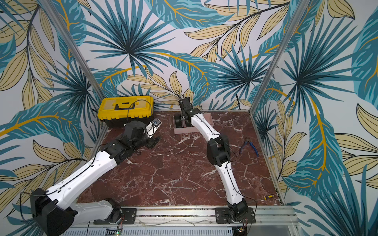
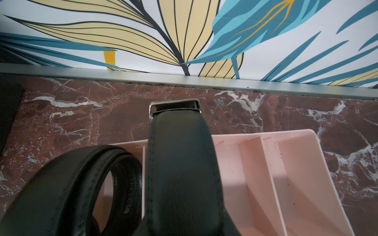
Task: Place the belts into the storage roll
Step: Place the belt in the container.
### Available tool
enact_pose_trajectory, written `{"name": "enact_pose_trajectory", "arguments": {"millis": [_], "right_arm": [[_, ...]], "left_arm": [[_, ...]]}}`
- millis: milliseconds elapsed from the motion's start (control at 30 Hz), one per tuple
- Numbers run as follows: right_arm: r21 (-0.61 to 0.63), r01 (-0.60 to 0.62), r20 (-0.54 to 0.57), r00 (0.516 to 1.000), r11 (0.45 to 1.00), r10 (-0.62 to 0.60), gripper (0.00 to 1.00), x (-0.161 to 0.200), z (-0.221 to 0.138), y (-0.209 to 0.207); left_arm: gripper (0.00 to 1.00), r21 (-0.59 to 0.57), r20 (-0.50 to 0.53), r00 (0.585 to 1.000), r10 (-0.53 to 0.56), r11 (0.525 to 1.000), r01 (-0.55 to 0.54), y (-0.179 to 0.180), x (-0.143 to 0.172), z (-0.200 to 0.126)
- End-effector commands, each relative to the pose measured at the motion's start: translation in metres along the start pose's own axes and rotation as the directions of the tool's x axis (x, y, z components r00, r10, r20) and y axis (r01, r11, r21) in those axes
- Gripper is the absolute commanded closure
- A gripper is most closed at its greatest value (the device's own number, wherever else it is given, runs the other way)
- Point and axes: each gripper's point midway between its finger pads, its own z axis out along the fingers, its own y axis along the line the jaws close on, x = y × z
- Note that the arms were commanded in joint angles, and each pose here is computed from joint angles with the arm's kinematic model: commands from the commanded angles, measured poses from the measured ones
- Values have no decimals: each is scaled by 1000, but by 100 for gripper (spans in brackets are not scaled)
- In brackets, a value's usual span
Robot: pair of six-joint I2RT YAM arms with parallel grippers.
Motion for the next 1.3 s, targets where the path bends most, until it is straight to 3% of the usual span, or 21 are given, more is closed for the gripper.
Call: {"name": "enact_pose_trajectory", "arguments": {"millis": [0,333,633,800,900,1033,1167,1267], "right_arm": [[10,15,-103,995,1000,-14,100,55,33,3],[3,2,-111,994,1000,-1,100,78,39,0],[129,-15,-352,934,992,60,100,149,25,-15],[124,18,-408,913,992,34,97,181,26,-13],[159,135,-388,919,978,-64,98,172,27,-13],[149,133,-351,934,980,-73,96,157,32,-3],[140,150,-379,921,979,-87,91,153,34,2],[143,154,-361,928,978,-93,79,146,32,2]], "left_arm": [[22,-18,3,1000,-12,1000,12,6,-5,-4],[22,-27,-1,1000,-31,999,31,9,-3,-8],[23,-20,1,998,-65,998,65,7,-2,-9],[24,-14,4,997,-82,996,83,6,-1,-10],[24,-12,7,996,-86,996,86,5,0,-12],[24,-9,3,996,-92,996,92,4,4,-13],[24,-9,2,996,-92,996,92,3,7,-14],[25,-13,1,996,-94,996,94,4,9,-16]]}}
